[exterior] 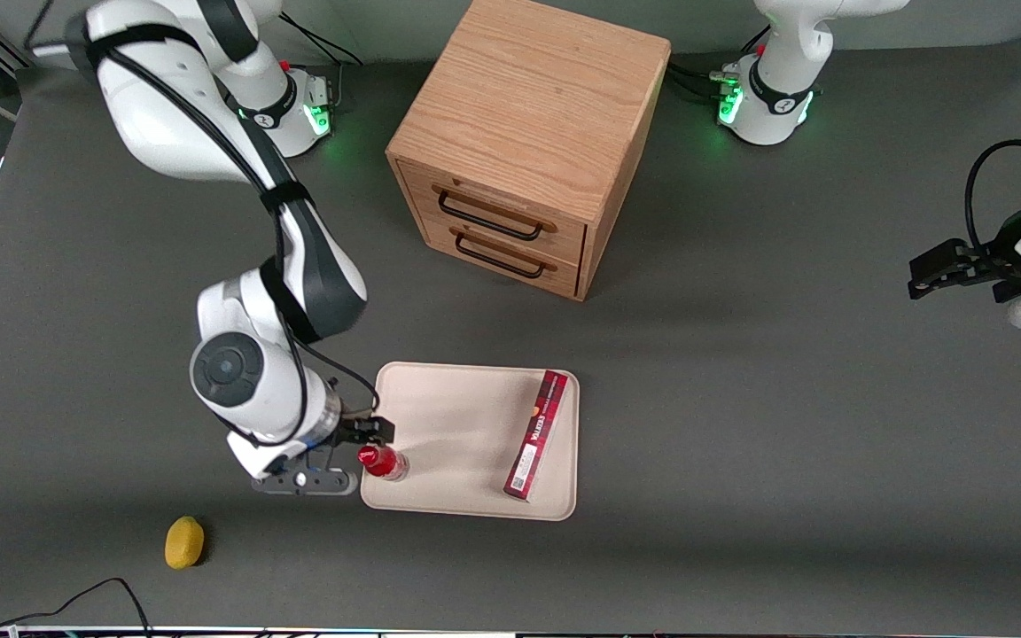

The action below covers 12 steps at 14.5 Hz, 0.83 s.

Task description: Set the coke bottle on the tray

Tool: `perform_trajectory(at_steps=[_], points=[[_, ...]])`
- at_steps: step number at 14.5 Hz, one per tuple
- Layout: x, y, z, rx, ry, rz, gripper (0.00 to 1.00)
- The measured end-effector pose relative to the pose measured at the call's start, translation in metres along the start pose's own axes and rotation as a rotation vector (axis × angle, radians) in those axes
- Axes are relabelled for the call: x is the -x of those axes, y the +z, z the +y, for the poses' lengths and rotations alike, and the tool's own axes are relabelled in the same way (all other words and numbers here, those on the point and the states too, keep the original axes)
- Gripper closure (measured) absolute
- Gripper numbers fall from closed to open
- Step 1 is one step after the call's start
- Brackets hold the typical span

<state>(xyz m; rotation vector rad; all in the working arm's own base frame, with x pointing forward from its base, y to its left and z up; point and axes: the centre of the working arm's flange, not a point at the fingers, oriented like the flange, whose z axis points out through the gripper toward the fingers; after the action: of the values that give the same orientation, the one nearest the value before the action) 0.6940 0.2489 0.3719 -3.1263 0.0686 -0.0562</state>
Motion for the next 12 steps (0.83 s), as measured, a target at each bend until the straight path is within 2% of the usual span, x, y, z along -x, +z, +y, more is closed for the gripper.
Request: perform_trajectory(at_steps=[4, 6, 7, 8, 10, 12], points=[[0.077, -0.090, 0.094, 0.018, -0.059, -0.035, 0.00], [0.122, -0.134, 0.145, 0.026, -0.096, -0.079, 0.00], [0.140, -0.158, 0.164, 0.024, -0.112, -0.089, 0.00], [0.154, -0.183, 0.183, 0.007, -0.109, -0.083, 0.00], [0.173, -0.230, 0.214, -0.048, -0.082, -0.037, 0.00], [0.181, -0.265, 0.227, -0.065, -0.071, -0.005, 0.00]])
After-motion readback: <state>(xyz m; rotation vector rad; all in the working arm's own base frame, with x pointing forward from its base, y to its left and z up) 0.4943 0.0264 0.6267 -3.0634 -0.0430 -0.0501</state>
